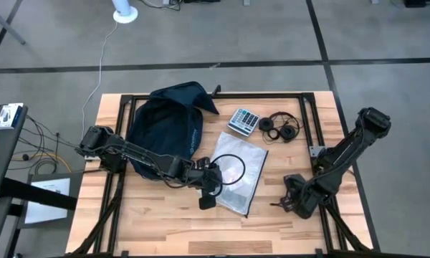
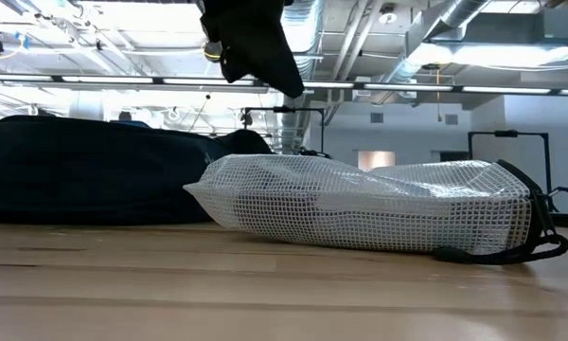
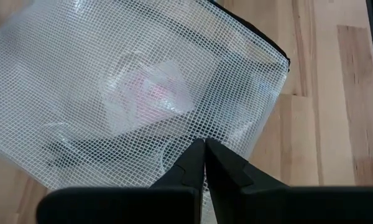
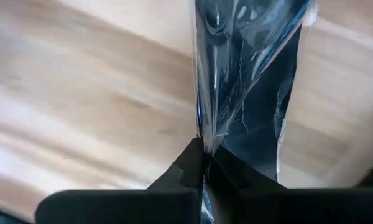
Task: Unpack backpack
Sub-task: Put the transparent bag into the white zip bag
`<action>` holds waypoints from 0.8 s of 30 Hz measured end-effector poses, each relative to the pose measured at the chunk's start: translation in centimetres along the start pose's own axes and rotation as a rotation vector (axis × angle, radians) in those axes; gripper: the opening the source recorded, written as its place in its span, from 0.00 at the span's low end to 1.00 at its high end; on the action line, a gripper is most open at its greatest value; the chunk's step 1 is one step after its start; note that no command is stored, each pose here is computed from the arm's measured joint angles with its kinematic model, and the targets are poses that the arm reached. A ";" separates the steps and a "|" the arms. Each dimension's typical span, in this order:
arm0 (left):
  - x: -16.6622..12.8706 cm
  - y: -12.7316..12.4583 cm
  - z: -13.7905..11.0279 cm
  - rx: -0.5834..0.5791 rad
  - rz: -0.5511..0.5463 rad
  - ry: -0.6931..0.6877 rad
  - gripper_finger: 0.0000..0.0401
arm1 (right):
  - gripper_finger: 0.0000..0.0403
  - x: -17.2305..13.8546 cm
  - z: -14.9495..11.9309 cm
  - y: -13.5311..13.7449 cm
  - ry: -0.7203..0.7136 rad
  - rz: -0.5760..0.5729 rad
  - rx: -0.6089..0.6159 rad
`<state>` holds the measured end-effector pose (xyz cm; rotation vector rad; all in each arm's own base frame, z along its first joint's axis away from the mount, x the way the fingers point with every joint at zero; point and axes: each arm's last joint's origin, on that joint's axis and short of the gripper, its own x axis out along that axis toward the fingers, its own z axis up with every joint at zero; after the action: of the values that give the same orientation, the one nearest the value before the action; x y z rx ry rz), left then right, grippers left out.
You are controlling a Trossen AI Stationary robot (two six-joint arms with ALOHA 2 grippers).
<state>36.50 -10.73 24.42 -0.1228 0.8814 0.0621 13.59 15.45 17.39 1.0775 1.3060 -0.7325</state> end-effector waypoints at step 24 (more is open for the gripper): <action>-0.9 -2.0 0.6 0.068 -0.056 -0.062 0.00 | 0.00 2.9 9.6 5.8 0.196 0.124 -0.223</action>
<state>36.60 -12.59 25.68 -0.0816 0.8167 -0.0162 23.02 9.21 15.06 1.0566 1.4353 -0.3857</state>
